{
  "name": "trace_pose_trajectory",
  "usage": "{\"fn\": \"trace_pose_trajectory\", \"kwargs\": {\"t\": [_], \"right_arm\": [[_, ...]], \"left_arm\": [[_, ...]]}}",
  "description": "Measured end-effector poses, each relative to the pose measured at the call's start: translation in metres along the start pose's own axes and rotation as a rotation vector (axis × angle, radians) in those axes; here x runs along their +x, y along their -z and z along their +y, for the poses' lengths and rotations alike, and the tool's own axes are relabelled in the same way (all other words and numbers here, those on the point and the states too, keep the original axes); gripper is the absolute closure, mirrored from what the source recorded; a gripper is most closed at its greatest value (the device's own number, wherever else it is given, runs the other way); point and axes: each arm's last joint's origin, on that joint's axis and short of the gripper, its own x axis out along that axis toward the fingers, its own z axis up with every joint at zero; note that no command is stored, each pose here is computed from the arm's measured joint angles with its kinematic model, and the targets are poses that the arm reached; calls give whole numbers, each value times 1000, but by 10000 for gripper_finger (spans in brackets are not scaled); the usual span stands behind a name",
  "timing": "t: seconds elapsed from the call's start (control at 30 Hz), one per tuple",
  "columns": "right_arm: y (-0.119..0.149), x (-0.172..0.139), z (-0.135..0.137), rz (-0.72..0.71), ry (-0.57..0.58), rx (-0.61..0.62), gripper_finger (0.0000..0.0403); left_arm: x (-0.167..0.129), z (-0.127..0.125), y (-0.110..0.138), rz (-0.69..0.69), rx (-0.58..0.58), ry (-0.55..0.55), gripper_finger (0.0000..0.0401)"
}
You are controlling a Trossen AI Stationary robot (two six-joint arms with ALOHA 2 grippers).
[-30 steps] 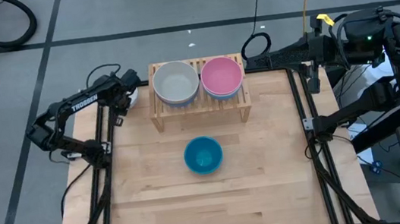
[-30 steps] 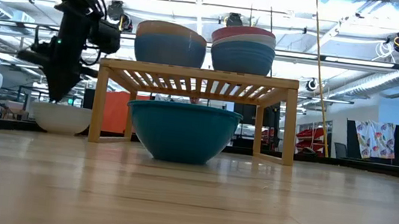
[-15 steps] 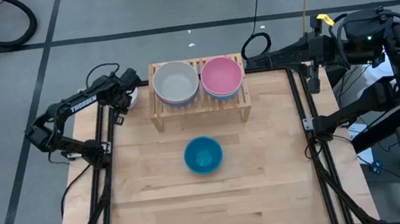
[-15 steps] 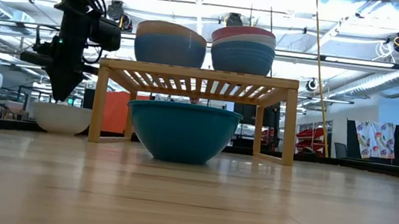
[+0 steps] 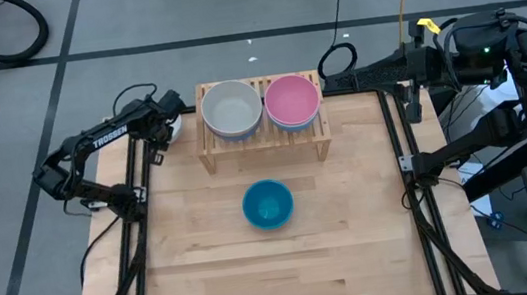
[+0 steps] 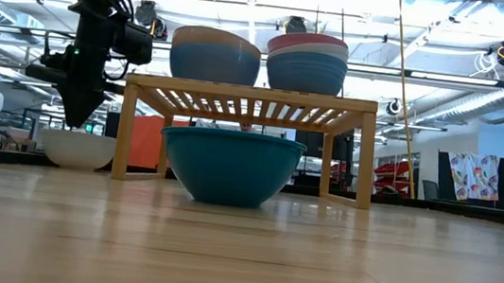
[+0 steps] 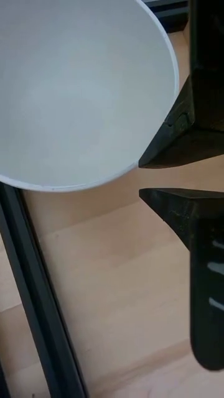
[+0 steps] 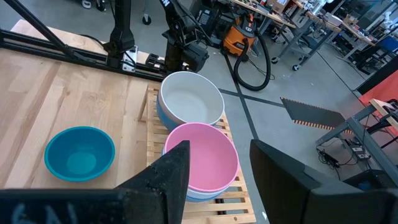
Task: Place and stack bowls onto a shelf
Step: Stack the white bowl on top of the pink bowl on the shelf
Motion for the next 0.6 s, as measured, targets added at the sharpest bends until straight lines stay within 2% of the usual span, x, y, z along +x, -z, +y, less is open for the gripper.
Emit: {"fn": "trace_pose_trajectory", "kwargs": {"t": [0.6], "right_arm": [[0, 0, 0, 0, 0, -3, 243]], "left_arm": [[1, 0, -5, -5, -64, -21, 336]]}}
